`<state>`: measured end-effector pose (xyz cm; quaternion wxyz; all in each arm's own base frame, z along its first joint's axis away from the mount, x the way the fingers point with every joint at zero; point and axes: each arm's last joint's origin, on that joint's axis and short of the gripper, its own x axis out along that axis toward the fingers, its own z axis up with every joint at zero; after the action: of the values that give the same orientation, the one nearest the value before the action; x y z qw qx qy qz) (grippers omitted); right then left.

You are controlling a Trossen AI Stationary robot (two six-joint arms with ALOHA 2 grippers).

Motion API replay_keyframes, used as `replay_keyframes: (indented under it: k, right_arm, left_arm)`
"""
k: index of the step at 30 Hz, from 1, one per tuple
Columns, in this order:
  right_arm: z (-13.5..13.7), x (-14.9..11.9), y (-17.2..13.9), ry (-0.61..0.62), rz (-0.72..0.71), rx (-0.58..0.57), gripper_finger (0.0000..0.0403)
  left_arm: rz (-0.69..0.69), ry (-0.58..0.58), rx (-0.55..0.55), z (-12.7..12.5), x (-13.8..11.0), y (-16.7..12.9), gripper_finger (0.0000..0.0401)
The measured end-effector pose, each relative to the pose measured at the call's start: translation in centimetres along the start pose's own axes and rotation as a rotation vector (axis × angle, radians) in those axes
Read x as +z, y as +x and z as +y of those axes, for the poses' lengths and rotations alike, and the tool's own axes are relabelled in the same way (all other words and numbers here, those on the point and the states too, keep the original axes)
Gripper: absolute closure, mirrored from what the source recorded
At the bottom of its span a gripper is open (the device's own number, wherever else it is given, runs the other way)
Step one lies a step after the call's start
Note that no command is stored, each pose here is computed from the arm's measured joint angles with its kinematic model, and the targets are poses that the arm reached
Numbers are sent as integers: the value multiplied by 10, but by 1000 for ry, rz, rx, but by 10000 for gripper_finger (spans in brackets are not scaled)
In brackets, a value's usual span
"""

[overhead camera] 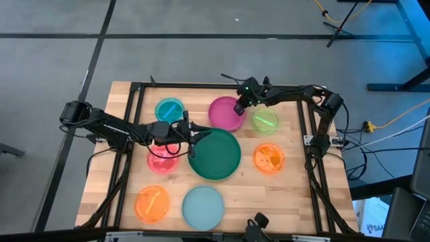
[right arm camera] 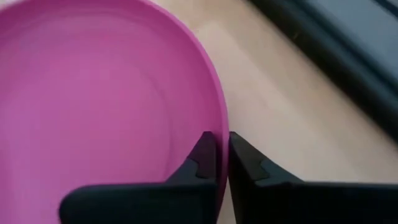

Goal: Stack plastic plates
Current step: Stack the dark pink plate on top of the dark green plate

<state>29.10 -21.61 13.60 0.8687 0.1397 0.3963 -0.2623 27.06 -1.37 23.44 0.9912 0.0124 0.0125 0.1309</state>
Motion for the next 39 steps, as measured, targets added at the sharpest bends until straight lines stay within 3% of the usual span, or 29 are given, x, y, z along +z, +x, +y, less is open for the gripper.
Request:
replay_keyframes:
  k: [15, 23, 28, 39]
  right_arm:
    - [-9, 29, -60, -10, -154, 35, 403]
    - [0, 35, -76, 14, -201, 284, 403]
    - [18, 35, -76, -19, -192, 330, 403]
    - [91, 32, -80, -181, -211, 490, 403]
  left_arm:
    - [0, 0, 0, 0, 0, 0, 335]
    - [1, 0, 0, 0, 0, 0, 335]
    - [1, 0, 0, 0, 0, 0, 335]
    - [0, -7, 0, 0, 0, 0, 335]
